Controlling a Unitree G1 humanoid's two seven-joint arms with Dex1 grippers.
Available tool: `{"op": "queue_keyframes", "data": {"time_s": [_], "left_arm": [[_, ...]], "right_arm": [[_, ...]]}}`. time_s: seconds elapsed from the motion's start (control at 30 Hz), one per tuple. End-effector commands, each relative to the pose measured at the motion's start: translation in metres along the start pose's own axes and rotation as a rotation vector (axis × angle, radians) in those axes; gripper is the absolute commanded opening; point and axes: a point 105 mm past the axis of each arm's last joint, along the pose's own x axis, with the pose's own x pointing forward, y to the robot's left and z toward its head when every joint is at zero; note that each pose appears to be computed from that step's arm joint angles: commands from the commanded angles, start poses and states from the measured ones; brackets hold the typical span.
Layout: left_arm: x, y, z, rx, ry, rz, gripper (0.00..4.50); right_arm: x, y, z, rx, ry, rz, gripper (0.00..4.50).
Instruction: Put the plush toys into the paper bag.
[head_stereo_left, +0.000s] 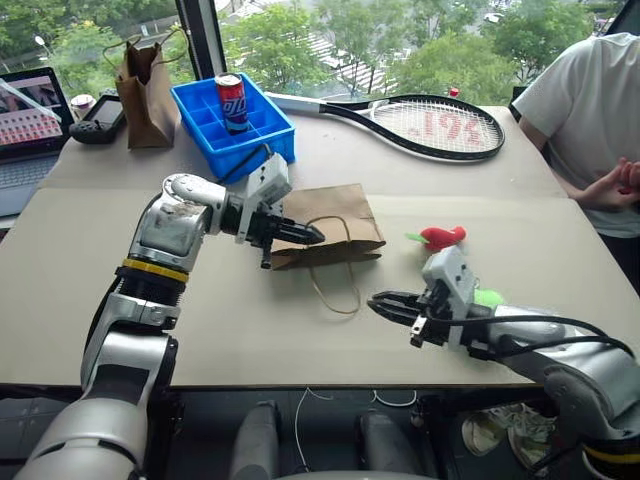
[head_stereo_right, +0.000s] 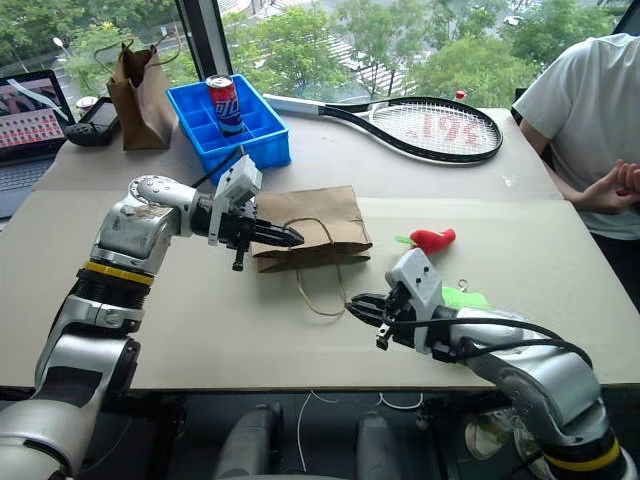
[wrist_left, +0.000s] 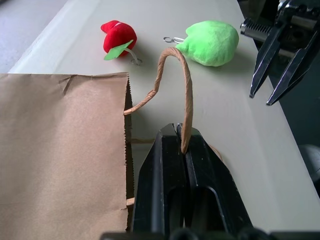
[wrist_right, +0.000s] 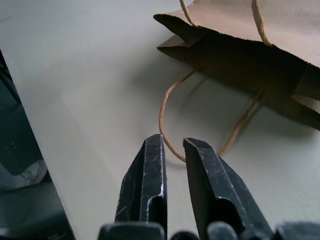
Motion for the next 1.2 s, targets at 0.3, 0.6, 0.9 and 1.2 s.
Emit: {"op": "queue_keyframes", "data": {"time_s": [0.3, 0.6, 0.9, 1.2], "left_arm": [[-0.001, -0.024, 0.036, -0.047, -0.086, -0.030, 0.00], [-0.011, -0.018, 0.061, -0.115, -0.186, 0.020, 0.00], [-0.040, -0.004, 0.120, -0.075, -0.365, 0.143, 0.00], [-0.054, -0.021, 0.147, 0.181, -0.303, 0.148, 0.00]], "right_arm": [[0.063, -0.035, 0.011, -0.057, -0.076, -0.120, 0.01], [0.093, -0.056, -0.007, -0.066, -0.058, -0.186, 0.01], [0.095, -0.045, -0.029, -0.092, -0.002, -0.139, 0.01], [0.095, -0.039, -0.033, -0.104, 0.010, -0.122, 0.01]]}}
